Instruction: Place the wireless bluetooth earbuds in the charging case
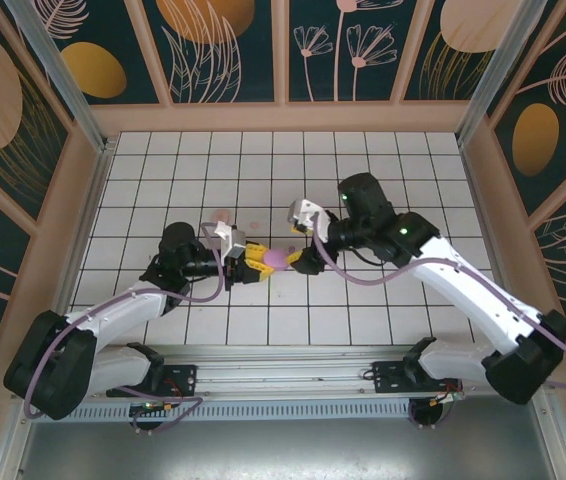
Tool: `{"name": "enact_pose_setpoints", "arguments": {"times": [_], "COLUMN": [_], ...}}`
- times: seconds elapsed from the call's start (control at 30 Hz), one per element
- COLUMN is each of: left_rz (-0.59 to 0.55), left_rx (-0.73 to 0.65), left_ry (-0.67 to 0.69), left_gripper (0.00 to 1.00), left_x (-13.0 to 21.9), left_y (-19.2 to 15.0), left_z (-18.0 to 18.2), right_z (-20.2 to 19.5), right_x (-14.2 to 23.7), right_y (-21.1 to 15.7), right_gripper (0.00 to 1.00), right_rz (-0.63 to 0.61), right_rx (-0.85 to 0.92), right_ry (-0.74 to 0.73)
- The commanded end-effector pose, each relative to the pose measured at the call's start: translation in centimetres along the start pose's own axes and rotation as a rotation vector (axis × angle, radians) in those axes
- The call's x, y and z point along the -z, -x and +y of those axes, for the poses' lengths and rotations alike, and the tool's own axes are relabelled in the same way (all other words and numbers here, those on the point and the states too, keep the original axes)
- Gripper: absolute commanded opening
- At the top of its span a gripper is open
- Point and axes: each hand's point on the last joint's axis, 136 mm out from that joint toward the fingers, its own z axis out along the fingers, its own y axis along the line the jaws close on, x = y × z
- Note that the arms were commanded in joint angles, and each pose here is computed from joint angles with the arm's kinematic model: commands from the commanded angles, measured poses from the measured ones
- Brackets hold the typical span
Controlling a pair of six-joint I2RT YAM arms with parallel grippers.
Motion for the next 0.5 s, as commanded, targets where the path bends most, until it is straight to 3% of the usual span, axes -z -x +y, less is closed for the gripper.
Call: {"name": "enact_pose_setpoints", "arguments": {"times": [0.0, 0.3, 0.47], "left_rz": [-0.098, -0.095, -0.106], "left_rx": [-0.002, -0.042, -0.040], "left_ry": [0.016, 0.031, 0.028], "left_gripper": [0.06, 0.05, 0.05], "left_x": [0.3, 0.6, 0.7], "left_y": [3.0, 5.0, 5.8], "left_z": [-0.3, -0.6, -0.8], "right_z": [-0.1, -0.7, -0.1], "right_x": [1.0, 0.2, -0.8], "right_y": [2.0, 0.4, 0.7], "right_gripper": [0.71, 0.72, 0.72], "right_rz": [-0.141, -0.111, -0.103], "right_rx": [-0.085, -0.059, -0.015], "right_ry": [-0.001, -0.077, -0.032]}}
